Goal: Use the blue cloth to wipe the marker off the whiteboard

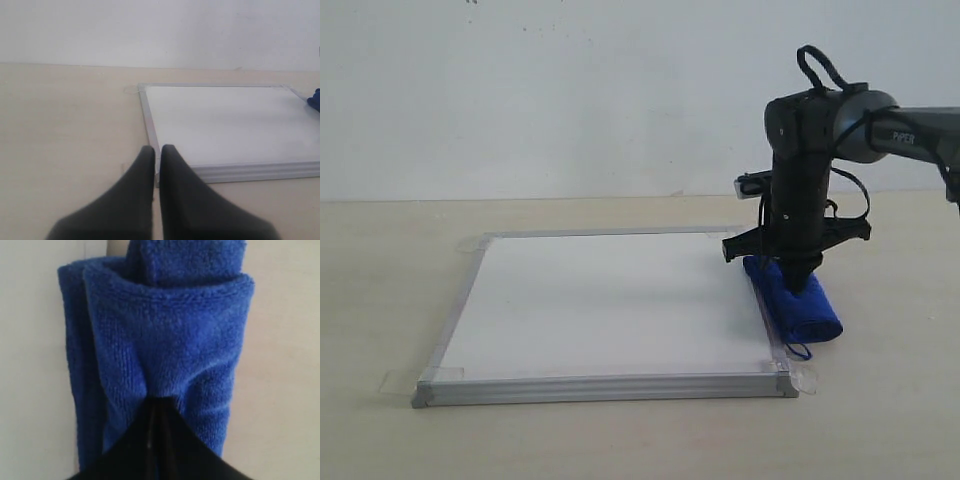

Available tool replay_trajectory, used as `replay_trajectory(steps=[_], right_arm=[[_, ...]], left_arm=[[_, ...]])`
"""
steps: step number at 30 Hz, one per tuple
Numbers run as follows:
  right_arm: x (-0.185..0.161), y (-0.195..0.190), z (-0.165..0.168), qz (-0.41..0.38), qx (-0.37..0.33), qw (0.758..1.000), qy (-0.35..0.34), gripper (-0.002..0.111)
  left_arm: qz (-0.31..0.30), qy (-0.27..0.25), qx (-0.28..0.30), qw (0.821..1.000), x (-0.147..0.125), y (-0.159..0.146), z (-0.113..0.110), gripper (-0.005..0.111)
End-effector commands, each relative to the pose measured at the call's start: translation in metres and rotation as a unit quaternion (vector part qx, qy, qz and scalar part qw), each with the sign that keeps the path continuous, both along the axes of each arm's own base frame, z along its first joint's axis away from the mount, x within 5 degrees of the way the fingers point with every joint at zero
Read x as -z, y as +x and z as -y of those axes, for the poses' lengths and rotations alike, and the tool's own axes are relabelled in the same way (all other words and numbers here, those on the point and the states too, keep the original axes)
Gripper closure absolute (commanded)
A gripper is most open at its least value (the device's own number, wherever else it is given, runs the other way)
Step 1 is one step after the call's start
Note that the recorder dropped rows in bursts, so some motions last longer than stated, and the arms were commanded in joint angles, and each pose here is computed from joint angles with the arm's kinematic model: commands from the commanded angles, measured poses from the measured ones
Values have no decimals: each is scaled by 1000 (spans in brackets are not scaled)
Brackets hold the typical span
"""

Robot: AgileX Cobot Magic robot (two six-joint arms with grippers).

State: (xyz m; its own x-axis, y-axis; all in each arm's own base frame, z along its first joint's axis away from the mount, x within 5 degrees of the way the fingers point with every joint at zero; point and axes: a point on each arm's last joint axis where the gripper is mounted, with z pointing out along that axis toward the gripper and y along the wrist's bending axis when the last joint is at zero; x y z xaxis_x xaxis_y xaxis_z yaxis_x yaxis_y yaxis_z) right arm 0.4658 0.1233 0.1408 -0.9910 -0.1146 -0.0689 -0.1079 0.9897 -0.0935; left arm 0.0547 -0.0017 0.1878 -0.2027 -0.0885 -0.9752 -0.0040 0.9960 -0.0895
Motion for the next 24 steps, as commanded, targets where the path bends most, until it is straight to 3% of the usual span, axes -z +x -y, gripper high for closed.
replay_trajectory(steps=[1,8,12,15,19,24], right_arm=[[-17,-2,2,8,-25,1000,-8,108],[-85,-13,6,76,-34,996,1,108],[-101,-36,13,69,-36,997,-1,108],[-104,-71,23,58,-29,998,0,108],[-97,-125,33,120,0,991,50,108],[-90,-211,55,191,-15,978,79,108]], left_arm=[[1,0,1,1000,1,0,0,103],[1,0,1,1000,1,0,0,103],[1,0,1,1000,1,0,0,103],[1,0,1,1000,1,0,0,103],[1,0,1,1000,1,0,0,103],[1,0,1,1000,1,0,0,103]])
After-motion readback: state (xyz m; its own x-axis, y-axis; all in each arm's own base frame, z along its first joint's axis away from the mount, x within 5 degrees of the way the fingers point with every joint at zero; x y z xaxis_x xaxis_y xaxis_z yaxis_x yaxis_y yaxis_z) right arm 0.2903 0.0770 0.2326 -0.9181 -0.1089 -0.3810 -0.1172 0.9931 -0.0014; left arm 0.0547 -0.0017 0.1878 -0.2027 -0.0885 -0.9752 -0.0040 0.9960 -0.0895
